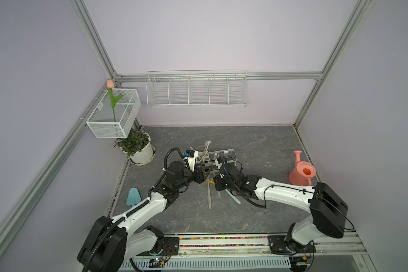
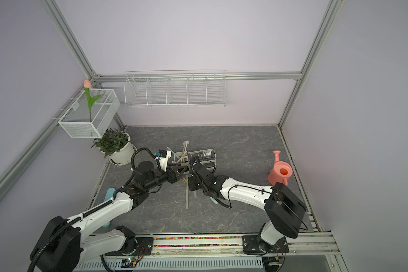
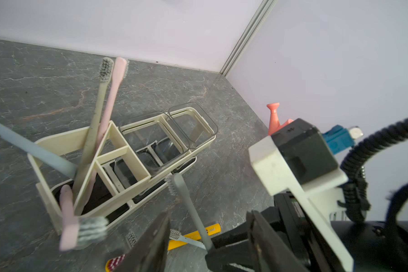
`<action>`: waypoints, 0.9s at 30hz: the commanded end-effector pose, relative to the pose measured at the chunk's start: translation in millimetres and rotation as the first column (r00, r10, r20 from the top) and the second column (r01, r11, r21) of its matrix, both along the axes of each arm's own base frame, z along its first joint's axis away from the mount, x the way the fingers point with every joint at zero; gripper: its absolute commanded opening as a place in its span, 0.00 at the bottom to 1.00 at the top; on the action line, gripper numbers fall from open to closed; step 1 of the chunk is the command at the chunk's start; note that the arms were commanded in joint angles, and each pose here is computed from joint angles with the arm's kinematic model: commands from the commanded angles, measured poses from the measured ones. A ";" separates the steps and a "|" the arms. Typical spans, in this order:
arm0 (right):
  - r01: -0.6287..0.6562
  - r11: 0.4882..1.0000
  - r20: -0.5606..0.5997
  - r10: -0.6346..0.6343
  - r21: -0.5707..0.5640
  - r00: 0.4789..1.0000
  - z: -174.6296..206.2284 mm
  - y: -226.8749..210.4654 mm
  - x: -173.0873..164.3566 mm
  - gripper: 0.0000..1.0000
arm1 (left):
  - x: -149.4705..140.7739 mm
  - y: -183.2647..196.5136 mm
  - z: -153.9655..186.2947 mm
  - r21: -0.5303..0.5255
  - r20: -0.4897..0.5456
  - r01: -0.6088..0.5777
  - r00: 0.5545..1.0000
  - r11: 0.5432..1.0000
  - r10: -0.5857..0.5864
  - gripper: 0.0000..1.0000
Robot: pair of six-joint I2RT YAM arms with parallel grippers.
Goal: Place the toothbrush into the toothbrush holder
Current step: Pick up the toothbrush from the center of the board.
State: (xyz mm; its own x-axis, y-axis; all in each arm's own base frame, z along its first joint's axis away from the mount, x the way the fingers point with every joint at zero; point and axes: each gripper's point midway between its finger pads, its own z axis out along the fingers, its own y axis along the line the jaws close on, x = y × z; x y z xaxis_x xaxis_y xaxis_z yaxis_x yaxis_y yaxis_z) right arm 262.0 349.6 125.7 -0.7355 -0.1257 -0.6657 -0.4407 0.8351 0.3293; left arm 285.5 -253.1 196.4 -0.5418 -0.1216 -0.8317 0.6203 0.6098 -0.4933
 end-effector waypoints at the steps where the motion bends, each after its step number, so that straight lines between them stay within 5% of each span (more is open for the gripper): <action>1: -0.014 0.999 0.028 0.013 0.051 1.000 17.4 3.6 -4.2 0.07 | -0.2 -8.1 0.9 0.005 -0.011 0.033 0.999 0.999 -0.033 0.55; 27: -0.089 0.991 0.086 0.080 0.105 0.993 39.7 16.4 -17.3 0.07 | 0.5 -18.2 -5.9 0.005 -0.022 0.056 0.998 0.998 -0.056 0.47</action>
State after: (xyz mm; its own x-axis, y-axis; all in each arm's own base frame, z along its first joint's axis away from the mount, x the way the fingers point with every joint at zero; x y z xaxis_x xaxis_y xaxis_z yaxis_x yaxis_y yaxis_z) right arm 249.8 363.1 154.1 -0.6860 -0.1149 -0.7184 -0.5107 0.7794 0.3629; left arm 281.0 -264.0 173.9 -0.5978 -0.0734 -0.7983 0.6136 0.5989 -0.5146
